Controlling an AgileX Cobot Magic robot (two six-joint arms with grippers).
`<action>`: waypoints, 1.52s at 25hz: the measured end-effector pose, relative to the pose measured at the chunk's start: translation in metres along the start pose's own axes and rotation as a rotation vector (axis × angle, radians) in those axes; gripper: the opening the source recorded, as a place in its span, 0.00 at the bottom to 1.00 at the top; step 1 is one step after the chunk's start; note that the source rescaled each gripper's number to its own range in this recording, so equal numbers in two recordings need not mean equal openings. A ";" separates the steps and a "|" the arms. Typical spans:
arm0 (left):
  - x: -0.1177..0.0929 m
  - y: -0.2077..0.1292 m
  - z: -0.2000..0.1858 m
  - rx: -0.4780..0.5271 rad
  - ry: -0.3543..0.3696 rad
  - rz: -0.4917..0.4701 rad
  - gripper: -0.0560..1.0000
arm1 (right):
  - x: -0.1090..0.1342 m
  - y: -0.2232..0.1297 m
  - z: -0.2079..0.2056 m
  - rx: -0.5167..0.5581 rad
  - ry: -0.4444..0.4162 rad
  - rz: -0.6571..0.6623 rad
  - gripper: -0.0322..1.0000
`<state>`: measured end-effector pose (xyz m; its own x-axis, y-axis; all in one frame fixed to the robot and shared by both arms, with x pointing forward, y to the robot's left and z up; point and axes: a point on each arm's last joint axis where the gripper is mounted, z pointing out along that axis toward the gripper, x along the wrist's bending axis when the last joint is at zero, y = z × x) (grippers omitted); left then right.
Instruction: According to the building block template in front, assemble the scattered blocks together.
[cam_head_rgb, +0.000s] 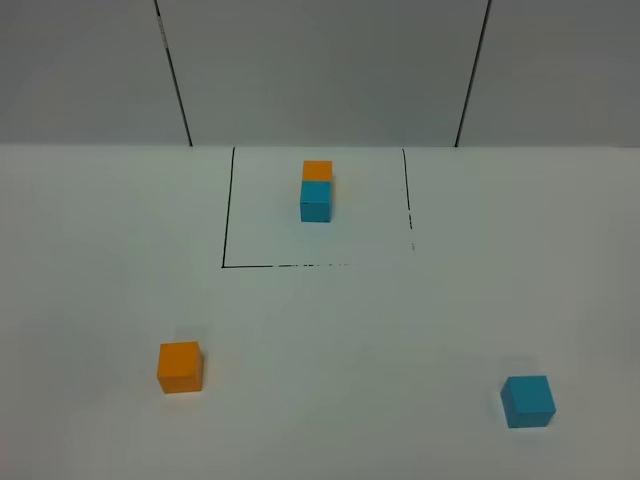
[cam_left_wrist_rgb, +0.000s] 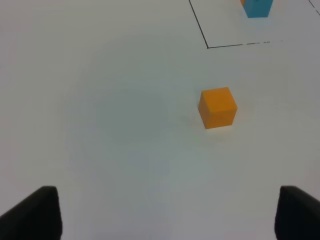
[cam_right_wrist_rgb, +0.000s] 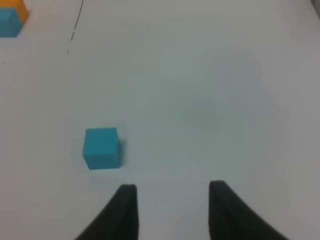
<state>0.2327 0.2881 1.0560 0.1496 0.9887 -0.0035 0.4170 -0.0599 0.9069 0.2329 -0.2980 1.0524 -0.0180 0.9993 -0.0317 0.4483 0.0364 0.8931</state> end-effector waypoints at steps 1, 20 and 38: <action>0.000 0.000 0.000 0.000 0.000 0.000 0.84 | 0.000 0.000 0.000 0.000 0.000 0.000 0.03; 0.004 0.011 0.017 0.100 0.009 -0.066 0.72 | 0.000 0.000 0.000 0.000 0.000 0.000 0.03; 0.001 0.110 0.228 0.713 -0.158 -0.194 0.80 | 0.000 0.000 0.000 0.000 0.000 0.000 0.03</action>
<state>0.4832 0.2510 1.0602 0.1185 0.9625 -0.2441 0.9200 -0.0140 0.3916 0.2329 -0.2980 1.0524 -0.0180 0.9993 -0.0317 0.4483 0.0364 0.8931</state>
